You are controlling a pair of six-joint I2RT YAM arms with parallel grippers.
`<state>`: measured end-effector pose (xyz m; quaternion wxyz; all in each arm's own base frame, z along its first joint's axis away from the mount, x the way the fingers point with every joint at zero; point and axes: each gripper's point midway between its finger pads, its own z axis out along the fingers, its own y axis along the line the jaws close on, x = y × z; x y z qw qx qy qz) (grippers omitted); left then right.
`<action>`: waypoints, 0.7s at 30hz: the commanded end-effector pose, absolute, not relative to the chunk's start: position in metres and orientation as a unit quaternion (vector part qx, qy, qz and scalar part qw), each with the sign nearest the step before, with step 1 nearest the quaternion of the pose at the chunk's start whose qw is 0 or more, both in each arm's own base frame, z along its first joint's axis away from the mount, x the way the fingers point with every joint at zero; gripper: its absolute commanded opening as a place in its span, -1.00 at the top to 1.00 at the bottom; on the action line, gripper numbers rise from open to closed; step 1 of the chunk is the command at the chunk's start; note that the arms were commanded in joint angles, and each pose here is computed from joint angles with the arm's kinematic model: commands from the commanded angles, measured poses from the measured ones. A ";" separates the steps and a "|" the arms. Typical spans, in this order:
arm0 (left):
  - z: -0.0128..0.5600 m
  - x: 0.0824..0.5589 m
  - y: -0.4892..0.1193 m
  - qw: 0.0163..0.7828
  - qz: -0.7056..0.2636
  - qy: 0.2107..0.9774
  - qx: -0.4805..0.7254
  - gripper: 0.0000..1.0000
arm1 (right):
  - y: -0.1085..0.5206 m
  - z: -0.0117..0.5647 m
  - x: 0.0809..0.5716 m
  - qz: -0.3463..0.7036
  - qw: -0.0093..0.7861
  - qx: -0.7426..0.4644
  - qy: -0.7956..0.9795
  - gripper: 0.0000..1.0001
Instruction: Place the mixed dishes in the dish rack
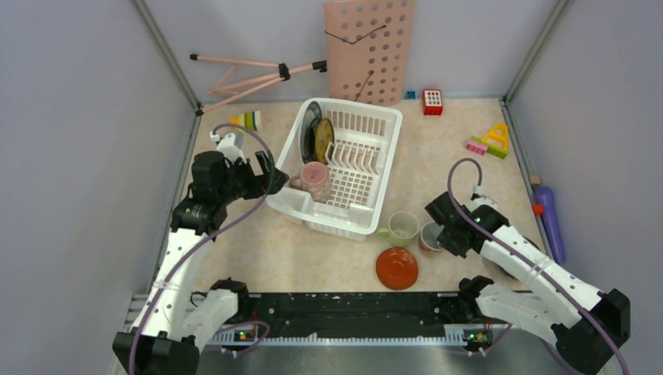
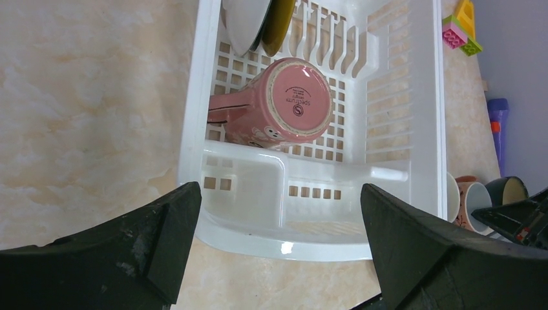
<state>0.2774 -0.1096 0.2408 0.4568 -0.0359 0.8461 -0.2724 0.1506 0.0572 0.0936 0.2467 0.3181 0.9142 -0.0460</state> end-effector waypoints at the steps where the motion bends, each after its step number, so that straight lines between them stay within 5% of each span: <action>1: 0.267 0.282 -0.115 0.484 -0.286 0.827 -0.018 -0.97 | 0.038 0.123 0.164 -0.060 0.307 0.344 0.885 1.00; 12: 0.275 0.279 -0.125 0.478 -0.317 0.819 -0.003 -0.97 | 0.015 0.245 0.207 -0.080 0.455 0.291 0.838 1.00; 21: 0.293 0.281 -0.144 0.458 -0.378 0.804 -0.004 -0.97 | 0.105 0.366 0.247 0.186 0.601 0.106 0.770 1.00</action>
